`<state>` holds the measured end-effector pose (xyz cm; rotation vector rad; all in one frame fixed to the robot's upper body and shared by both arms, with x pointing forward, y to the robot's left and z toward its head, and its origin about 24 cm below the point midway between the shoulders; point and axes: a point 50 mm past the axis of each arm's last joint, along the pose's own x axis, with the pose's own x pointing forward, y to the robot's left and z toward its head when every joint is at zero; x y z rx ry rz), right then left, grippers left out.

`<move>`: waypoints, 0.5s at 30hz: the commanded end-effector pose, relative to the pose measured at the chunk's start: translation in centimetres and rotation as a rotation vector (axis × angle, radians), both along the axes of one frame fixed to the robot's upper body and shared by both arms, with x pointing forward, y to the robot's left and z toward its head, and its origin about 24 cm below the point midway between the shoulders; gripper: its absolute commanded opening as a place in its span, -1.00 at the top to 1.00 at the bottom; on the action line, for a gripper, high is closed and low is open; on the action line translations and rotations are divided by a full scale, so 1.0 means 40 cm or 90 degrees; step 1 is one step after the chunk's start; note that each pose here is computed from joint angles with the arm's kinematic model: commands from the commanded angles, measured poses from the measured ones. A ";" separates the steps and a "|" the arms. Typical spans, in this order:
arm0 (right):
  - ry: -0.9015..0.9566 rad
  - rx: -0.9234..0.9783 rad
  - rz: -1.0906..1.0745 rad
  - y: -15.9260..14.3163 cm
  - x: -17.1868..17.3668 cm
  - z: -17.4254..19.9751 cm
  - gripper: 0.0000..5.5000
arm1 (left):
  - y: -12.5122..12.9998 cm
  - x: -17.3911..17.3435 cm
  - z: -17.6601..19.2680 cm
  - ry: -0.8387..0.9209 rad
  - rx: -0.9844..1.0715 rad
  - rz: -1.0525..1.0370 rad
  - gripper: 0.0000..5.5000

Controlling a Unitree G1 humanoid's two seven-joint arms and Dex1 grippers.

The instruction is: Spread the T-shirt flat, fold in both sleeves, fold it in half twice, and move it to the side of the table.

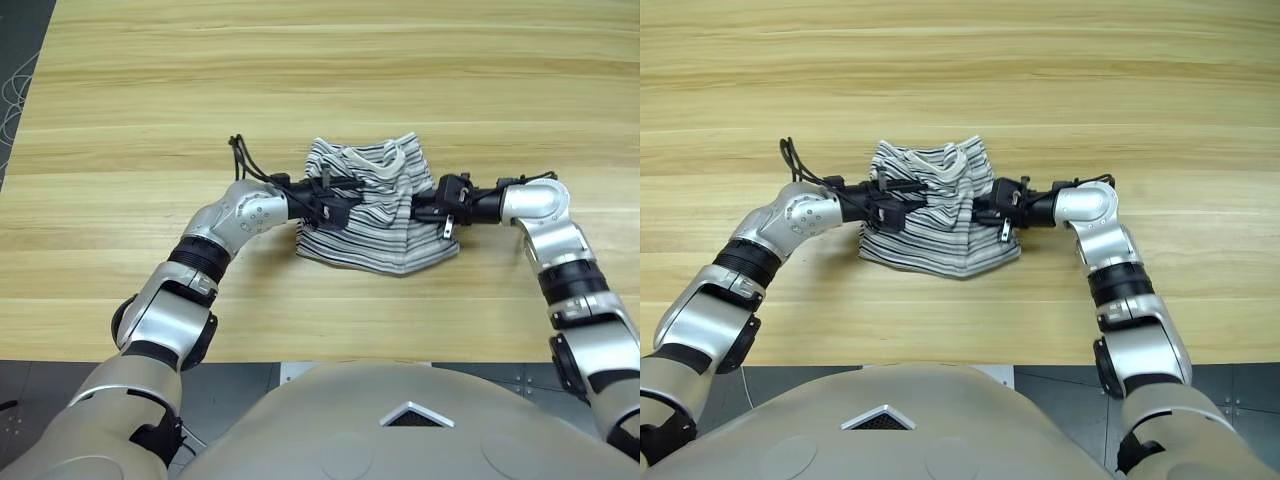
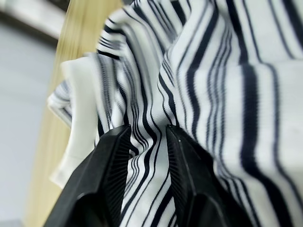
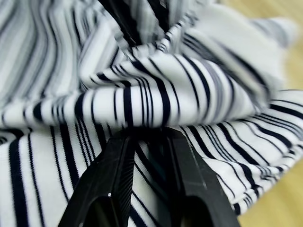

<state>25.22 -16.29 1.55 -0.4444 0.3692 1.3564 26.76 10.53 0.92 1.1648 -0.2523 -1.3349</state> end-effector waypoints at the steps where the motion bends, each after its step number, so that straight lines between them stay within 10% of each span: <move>1: 0.113 -0.072 0.065 -0.030 -0.112 0.051 0.63 | 0.015 0.005 0.019 -0.129 0.113 -0.101 0.49; 9: 0.232 -0.221 0.066 -0.097 -0.237 0.027 0.63 | 0.094 0.043 0.014 -0.252 0.213 -0.136 0.49; 15: 0.228 0.049 0.062 0.026 -0.228 0.045 0.63 | 0.059 0.027 0.013 -0.308 0.138 -0.198 0.49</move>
